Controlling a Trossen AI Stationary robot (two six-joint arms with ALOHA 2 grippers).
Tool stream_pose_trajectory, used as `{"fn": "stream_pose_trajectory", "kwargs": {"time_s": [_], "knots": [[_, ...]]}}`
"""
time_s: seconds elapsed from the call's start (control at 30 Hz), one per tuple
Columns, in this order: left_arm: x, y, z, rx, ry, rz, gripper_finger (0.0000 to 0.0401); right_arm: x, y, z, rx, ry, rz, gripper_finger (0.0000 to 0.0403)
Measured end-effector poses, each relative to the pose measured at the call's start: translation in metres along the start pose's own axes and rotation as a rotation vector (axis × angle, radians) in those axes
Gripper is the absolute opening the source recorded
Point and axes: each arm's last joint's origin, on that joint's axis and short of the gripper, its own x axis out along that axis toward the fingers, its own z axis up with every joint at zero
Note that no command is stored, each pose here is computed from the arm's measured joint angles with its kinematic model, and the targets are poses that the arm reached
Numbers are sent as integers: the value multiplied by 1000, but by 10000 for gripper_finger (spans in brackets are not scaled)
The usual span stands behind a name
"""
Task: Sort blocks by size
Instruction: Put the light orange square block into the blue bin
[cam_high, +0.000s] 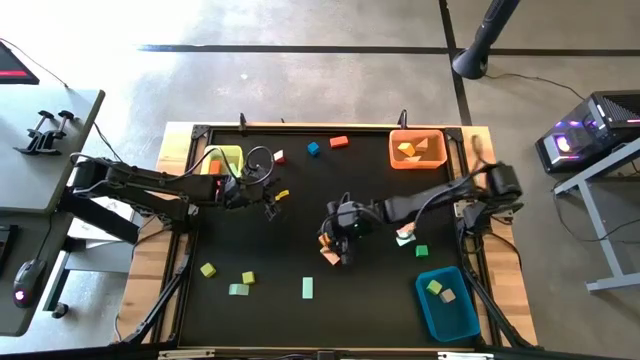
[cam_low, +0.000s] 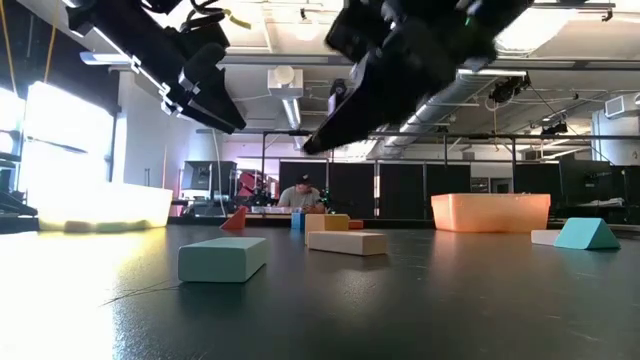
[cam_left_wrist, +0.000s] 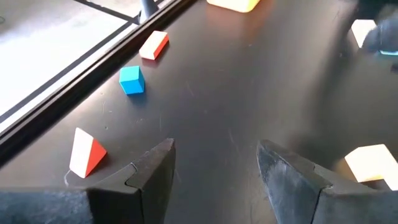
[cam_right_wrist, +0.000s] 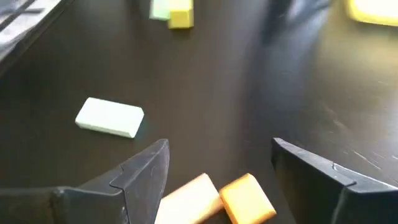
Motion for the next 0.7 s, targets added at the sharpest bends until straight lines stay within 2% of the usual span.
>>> {"fn": "stream_pose_trajectory", "kwargs": {"time_s": [0.13, 0.33, 0.7], "knots": [[3, -1, -2, 7, 13, 4, 213, 20, -7, -14, -60, 17, -3, 275], [9, -3, -5, 19, 36, 13, 213, 23, -28, -29, -30, 98, 15, 271], [14, -5, -9, 25, 61, 19, 213, 38, -39, -48, -44, 138, 80, 184]]}}
